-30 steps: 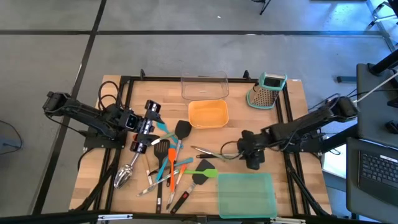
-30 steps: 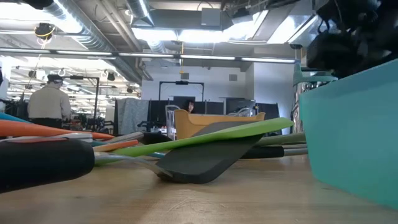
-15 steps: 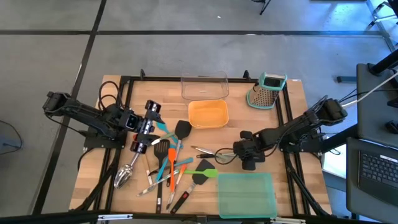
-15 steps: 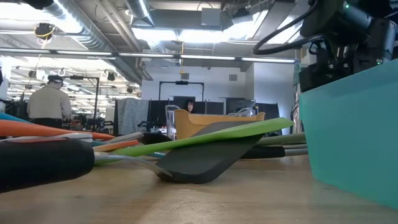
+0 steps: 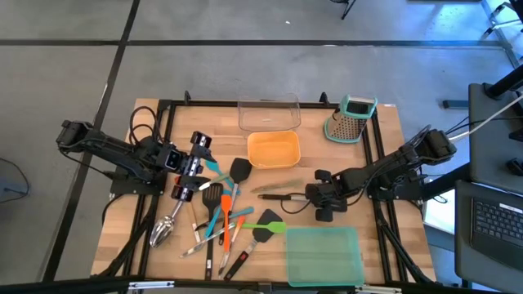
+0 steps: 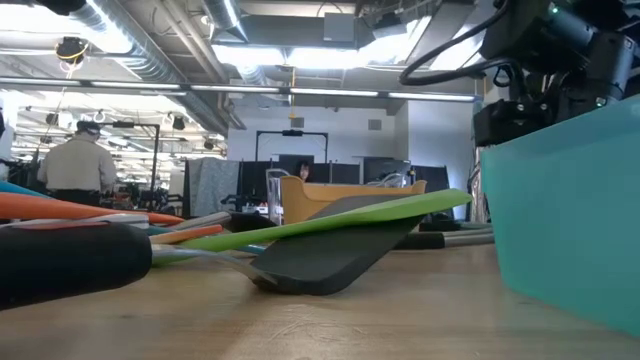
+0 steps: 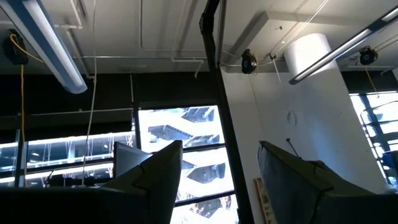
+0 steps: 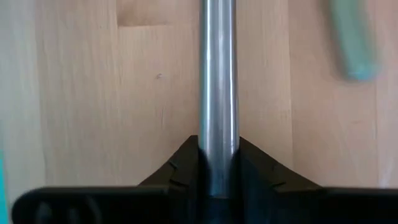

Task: Pick & Place Kitchen Items
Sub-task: Put the black spatula into the green bin

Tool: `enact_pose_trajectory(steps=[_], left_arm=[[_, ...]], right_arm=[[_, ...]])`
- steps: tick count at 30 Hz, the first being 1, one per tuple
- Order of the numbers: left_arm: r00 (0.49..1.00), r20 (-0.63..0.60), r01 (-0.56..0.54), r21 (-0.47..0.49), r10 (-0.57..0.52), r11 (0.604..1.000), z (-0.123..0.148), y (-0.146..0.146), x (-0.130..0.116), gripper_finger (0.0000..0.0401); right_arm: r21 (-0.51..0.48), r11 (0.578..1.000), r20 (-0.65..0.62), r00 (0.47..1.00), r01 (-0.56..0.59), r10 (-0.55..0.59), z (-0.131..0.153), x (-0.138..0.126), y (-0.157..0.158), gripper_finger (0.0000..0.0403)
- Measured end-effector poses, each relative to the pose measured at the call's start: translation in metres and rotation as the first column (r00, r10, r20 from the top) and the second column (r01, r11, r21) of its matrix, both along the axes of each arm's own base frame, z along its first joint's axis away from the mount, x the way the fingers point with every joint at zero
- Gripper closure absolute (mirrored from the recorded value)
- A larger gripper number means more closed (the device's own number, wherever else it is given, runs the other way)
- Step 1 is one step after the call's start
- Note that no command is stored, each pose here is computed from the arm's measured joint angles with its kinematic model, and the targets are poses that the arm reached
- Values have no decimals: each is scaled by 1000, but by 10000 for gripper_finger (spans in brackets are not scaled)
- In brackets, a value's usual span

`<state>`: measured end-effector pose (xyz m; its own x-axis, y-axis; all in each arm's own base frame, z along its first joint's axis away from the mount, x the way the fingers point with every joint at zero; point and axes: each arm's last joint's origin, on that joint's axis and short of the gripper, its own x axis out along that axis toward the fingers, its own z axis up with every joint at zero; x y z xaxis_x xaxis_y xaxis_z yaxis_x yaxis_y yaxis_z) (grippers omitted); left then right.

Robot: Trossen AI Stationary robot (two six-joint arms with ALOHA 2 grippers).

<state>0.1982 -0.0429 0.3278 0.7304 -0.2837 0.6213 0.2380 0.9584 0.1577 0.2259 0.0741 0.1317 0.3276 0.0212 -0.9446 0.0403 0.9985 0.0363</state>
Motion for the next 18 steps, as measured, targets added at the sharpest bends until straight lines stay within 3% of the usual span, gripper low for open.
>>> enact_pose_trajectory(steps=[10,18], left_arm=[[1000,-3,0,1,0,1000,0,0,0,198],[1000,-9,-19,1,19,1000,-1,0,1,198]], right_arm=[[1,1000,-21,1000,16,-16,28,14,5,328],[-193,981,48,999,-2,11,71,30,11,328]])
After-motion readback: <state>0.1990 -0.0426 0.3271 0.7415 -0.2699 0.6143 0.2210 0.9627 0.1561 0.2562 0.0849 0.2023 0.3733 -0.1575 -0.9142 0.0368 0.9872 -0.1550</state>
